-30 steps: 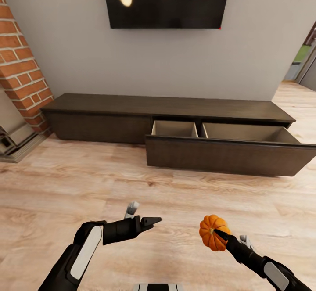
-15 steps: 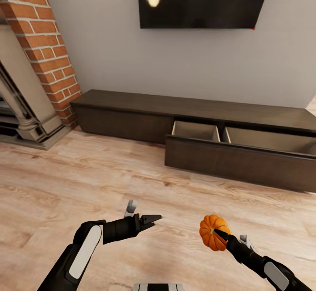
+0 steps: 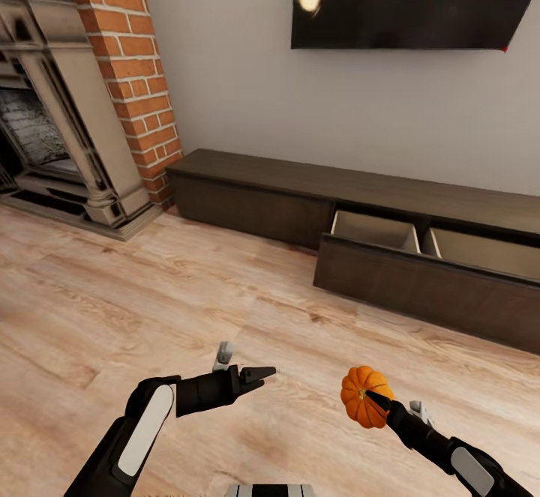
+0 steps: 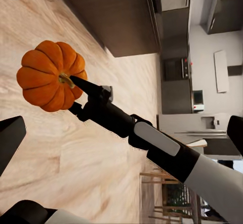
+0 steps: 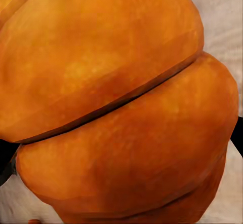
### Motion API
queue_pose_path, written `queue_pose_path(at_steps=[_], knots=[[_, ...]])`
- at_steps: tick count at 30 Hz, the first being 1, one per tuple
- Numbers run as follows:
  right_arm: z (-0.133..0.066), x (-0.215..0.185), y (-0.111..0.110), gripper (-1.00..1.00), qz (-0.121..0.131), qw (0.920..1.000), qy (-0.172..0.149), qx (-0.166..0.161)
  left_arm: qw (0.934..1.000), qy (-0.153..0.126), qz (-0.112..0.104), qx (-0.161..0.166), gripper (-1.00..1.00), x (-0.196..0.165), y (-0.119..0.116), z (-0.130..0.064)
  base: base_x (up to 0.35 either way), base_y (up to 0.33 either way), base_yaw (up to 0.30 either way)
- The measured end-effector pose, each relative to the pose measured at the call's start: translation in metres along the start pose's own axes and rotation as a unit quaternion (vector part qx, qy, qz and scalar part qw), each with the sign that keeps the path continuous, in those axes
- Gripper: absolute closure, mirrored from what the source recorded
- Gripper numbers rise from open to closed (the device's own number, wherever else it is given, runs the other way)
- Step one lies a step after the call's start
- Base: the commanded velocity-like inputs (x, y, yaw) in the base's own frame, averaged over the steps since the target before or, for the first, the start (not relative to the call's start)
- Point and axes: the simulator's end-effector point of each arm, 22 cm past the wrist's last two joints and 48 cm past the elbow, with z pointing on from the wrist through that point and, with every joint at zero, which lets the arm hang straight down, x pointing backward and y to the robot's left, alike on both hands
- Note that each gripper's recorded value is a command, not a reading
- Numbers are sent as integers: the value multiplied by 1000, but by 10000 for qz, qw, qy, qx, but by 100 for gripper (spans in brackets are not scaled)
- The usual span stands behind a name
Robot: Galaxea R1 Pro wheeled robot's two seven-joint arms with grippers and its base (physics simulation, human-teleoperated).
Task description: Place each of the two pumpkins and all three candles from the living room inside a cabinet in the living room (use any cabinet), then make sure every cabinet is closed, and position the cauldron so it is next to a table in the living room.
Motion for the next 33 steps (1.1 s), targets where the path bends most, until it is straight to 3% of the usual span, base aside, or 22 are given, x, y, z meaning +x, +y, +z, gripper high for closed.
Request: queue_pose_path(at_steps=[8, 33], knots=[[0, 1, 0, 100, -6, 10000, 9, 6, 10000, -2, -15, -7, -100, 0, 1, 0, 0, 169, 290], [0, 1, 0, 100, -10, 10000, 13, 8, 10000, -6, -6, -2, -100, 0, 0, 0, 0, 37, 289]])
